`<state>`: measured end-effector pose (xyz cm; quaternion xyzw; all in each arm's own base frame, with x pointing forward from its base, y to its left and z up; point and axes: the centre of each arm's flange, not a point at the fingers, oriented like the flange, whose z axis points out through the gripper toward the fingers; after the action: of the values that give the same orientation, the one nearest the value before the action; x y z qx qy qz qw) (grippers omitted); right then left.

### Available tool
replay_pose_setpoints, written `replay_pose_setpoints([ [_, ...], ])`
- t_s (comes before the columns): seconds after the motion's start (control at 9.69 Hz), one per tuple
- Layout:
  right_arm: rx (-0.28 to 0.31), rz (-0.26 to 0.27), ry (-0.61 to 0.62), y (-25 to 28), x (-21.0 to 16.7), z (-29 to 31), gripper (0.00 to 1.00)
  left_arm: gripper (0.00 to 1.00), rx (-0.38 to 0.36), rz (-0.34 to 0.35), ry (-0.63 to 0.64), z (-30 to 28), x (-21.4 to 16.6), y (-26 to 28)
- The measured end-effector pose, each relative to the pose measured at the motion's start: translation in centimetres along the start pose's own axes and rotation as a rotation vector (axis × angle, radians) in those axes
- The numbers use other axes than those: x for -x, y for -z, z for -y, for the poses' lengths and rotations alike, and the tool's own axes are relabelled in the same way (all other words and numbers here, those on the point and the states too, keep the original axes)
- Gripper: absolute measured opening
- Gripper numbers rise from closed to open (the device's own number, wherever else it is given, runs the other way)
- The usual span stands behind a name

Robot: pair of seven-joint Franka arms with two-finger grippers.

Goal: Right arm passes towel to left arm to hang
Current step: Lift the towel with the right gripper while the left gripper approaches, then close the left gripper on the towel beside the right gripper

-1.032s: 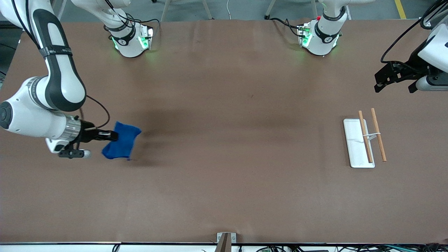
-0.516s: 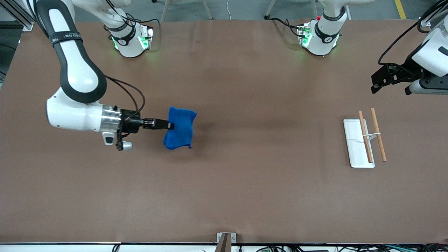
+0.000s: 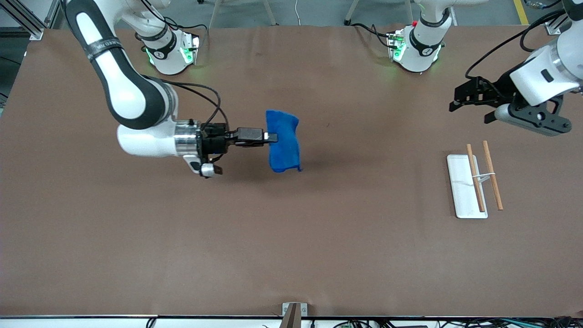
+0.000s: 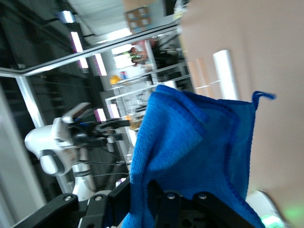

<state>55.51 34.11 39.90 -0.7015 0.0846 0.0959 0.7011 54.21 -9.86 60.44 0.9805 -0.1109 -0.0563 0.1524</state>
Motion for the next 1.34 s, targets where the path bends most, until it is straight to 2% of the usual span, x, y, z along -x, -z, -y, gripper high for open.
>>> replay_pose_setpoints([
  [0.31, -0.218, -0.017, 0.05, -5.8, 1.6, -4.0, 0.14, 1.0, 0.305, 0.102, 0.034, 0.0, -1.9, -4.2],
  [0.52, -0.385, -0.004, 0.096, -8.9, 2.8, -6.4, 0.14, 1.0, 0.496, 0.171, 0.072, -0.1, -3.4, -8.4],
  [0.62, -0.438, 0.001, 0.111, -9.7, 3.0, -7.5, 0.14, 1.0, 0.58, 0.2, 0.09, -0.1, -4.0, -10.4],
  [0.83, -0.494, -0.005, 0.092, -10.9, 3.5, -7.9, 0.14, 0.99, 0.682, 0.236, 0.11, 0.0, -4.3, -13.1],
  [1.03, -0.538, 0.001, 0.09, -12.3, 4.2, -6.2, 0.14, 0.96, 0.747, 0.236, 0.115, 0.0, -4.2, -15.3],
  [1.24, -0.544, -0.003, 0.096, -12.7, 4.2, -5.4, 0.14, 0.94, 0.785, 0.252, 0.127, -1.0, -4.1, -17.8],
  [1.34, -0.518, -0.023, 0.094, -12.6, 3.9, -5.6, 0.14, 0.92, 0.793, 0.251, 0.137, -1.6, -4.2, -18.8],
])
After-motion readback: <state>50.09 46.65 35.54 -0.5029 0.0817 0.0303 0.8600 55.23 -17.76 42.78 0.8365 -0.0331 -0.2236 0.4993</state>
